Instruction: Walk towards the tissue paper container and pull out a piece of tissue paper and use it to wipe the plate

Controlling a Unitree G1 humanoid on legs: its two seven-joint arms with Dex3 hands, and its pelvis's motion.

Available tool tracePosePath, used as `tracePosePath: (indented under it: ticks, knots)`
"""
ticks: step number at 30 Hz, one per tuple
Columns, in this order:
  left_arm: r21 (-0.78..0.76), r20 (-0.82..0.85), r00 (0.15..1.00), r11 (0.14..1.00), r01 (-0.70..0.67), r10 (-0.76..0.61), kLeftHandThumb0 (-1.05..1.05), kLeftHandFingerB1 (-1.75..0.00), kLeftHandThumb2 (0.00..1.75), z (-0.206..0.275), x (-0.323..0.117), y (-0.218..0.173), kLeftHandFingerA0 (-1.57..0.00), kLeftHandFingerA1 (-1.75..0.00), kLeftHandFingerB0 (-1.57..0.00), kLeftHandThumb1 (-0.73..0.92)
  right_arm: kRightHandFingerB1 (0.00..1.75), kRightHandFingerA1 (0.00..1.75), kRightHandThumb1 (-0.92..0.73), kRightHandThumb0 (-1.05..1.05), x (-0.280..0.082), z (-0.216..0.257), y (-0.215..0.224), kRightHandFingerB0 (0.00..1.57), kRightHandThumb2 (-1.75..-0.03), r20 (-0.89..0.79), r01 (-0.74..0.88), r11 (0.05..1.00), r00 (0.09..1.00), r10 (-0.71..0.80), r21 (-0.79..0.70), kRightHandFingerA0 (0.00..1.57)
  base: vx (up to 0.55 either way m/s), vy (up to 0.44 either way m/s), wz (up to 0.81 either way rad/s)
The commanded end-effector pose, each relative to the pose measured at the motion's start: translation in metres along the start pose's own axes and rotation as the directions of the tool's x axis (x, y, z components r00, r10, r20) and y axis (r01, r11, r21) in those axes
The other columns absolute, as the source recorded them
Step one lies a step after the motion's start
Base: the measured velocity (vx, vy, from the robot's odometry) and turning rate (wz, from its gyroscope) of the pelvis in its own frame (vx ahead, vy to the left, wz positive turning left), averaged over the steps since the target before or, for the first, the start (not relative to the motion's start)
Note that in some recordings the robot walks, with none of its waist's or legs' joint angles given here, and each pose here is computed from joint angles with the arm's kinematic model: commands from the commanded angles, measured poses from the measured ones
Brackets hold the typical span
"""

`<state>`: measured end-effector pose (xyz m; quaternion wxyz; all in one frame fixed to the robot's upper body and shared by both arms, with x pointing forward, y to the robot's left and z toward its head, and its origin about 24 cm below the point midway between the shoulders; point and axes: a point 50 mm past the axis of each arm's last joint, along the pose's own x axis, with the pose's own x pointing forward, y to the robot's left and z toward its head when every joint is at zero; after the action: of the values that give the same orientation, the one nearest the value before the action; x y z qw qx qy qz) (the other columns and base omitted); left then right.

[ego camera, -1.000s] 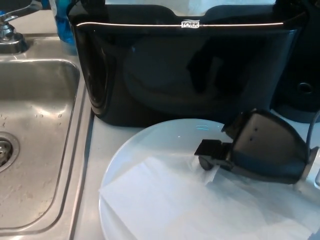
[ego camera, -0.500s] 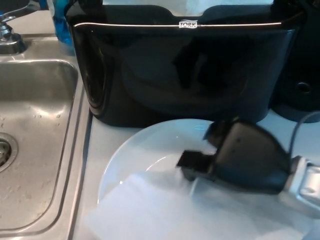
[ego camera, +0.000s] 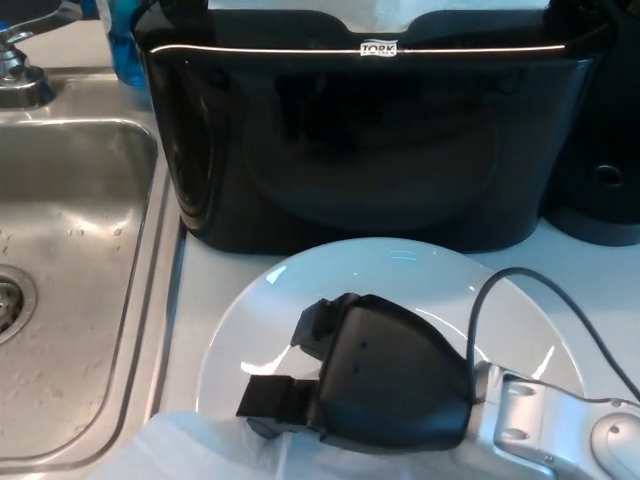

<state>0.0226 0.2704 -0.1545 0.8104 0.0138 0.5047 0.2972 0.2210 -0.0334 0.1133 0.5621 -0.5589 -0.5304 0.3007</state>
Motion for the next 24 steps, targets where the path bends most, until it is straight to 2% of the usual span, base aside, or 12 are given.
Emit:
tracePosePath:
  ticks: [1, 2, 3, 7, 8, 12, 13, 14, 15, 19, 20, 24]
  knots:
    - [-0.016, 0.063, 0.998, 1.0, -0.015, 0.016, 0.08, -0.71, 0.87, 0.007, 0.0, 0.006, -0.75, -0.94, -0.65, 0.8, 1.03, 1.44, -0.47, -0.38, -0.005, 0.002, 0.008, 0.87, -1.14, 0.001, -0.101, 0.995, 0.995, 0.101, -0.007, 1.33, 0.0, 0.0, 0.0]
    - [-0.019, 0.061, 0.998, 1.0, -0.014, 0.016, 0.08, -0.71, 0.87, 0.007, 0.001, 0.007, -0.75, -0.94, -0.65, 0.8, 1.03, 1.44, -0.47, -0.38, -0.006, 0.001, 0.008, 0.87, -1.14, 0.0, -0.105, 0.994, 0.994, 0.105, -0.011, 1.33, 0.0, 0.0, 0.0]
    - [-0.025, 0.058, 0.998, 1.0, -0.016, 0.018, 0.05, -0.71, 0.8, 0.007, 0.001, 0.007, -0.75, -0.96, -0.64, 0.8, 1.08, 1.75, -0.43, -0.28, -0.008, 0.001, 0.008, 0.87, -1.15, -0.003, -0.099, 0.995, 0.995, 0.099, 0.002, 1.1, 0.0, 0.0, 0.0]
    - [-0.009, 0.067, 0.998, 1.0, -0.012, 0.012, 0.04, -0.72, 0.81, 0.007, 0.001, 0.006, -0.77, -0.96, -0.65, 0.79, 1.14, 1.75, -0.44, -0.26, -0.013, -0.002, 0.005, 0.87, -1.14, -0.006, -0.107, 0.994, 0.994, 0.107, 0.003, 1.11, 0.0, 0.0, 0.0]
    - [-0.01, 0.068, 0.998, 1.0, -0.011, 0.012, 0.02, -0.72, 0.78, 0.007, 0.001, 0.005, -0.77, -0.96, -0.65, 0.78, 1.27, 1.75, -0.44, -0.26, -0.014, -0.003, 0.004, 0.86, -1.13, -0.004, -0.109, 0.994, 0.994, 0.109, 0.001, 1.09, 0.0, 0.0, 0.0]
    - [-0.023, 0.062, 0.998, 1.0, -0.009, 0.01, 0.02, -0.71, 0.77, 0.007, 0.0, 0.001, -0.77, -0.95, -0.65, 0.79, 1.21, 1.75, -0.45, -0.27, -0.022, -0.011, -0.001, 0.84, -1.12, -0.007, -0.13, 0.99, 0.992, 0.13, -0.061, 1.1, 0.0, 0.0, 0.0]
    - [-0.019, 0.061, 0.998, 1.0, -0.012, 0.013, 0.01, -0.71, 0.76, 0.007, 0.0, 0.001, -0.78, -0.95, -0.65, 0.79, 1.04, 1.45, -0.43, -0.35, -0.023, -0.013, -0.002, 0.91, -1.11, -0.006, -0.121, 0.99, 0.993, 0.121, -0.072, 1.34, 0.0, 0.0, 0.0]
    - [-0.023, 0.056, 0.998, 1.0, -0.016, 0.017, 0.04, -0.71, 0.8, 0.008, 0.001, 0.001, -0.78, -0.97, -0.65, 0.8, 1.05, 1.45, -0.42, -0.32, -0.027, -0.02, -0.007, 0.9, -1.13, -0.022, -0.141, 0.986, 0.99, 0.139, -0.087, 1.33, 0.0, 0.0, 0.0]
    - [-0.027, 0.054, 0.998, 0.999, -0.017, 0.019, 0.05, -0.72, 0.82, 0.008, 0.001, 0.002, -0.78, -0.97, -0.65, 0.79, 1.08, 1.75, -0.42, -0.24, -0.029, -0.024, -0.01, 0.87, -1.13, -0.031, -0.146, 0.985, 0.989, 0.144, -0.095, 1.1, 0.0, 0.0, 0.0]
    - [-0.017, 0.057, 0.998, 1.0, -0.018, 0.019, 0.08, -0.72, 0.83, 0.007, 0.001, 0.006, -0.79, -0.96, -0.66, 0.79, 1.21, 1.75, -0.4, -0.17, -0.038, -0.037, -0.019, 0.92, -1.22, -0.067, -0.156, 0.983, 0.986, 0.15, -0.094, 1.18, 0.0, 0.0, 0.0]
    - [-0.016, 0.056, 0.998, 1.0, -0.02, 0.021, 0.09, -0.71, 0.84, 0.007, 0.001, 0.007, -0.79, -0.95, -0.65, 0.78, 1.2, 1.75, -0.44, -0.21, -0.041, -0.04, -0.021, 0.88, -1.15, -0.074, -0.158, 0.982, 0.986, 0.151, -0.105, 1.1, 0.0, 0.0, 0.0]
    - [-0.011, 0.051, 0.998, 1.0, -0.024, 0.024, 0.03, -0.7, 0.76, 0.006, 0.001, 0.007, -0.77, -0.93, -0.65, 0.78, 1.35, 1.75, -0.46, -0.2, -0.055, -0.051, -0.026, 0.86, -1.14, -0.105, -0.172, 0.977, 0.982, 0.159, -0.124, 1.09, 0.0, 0.0, 0.0]
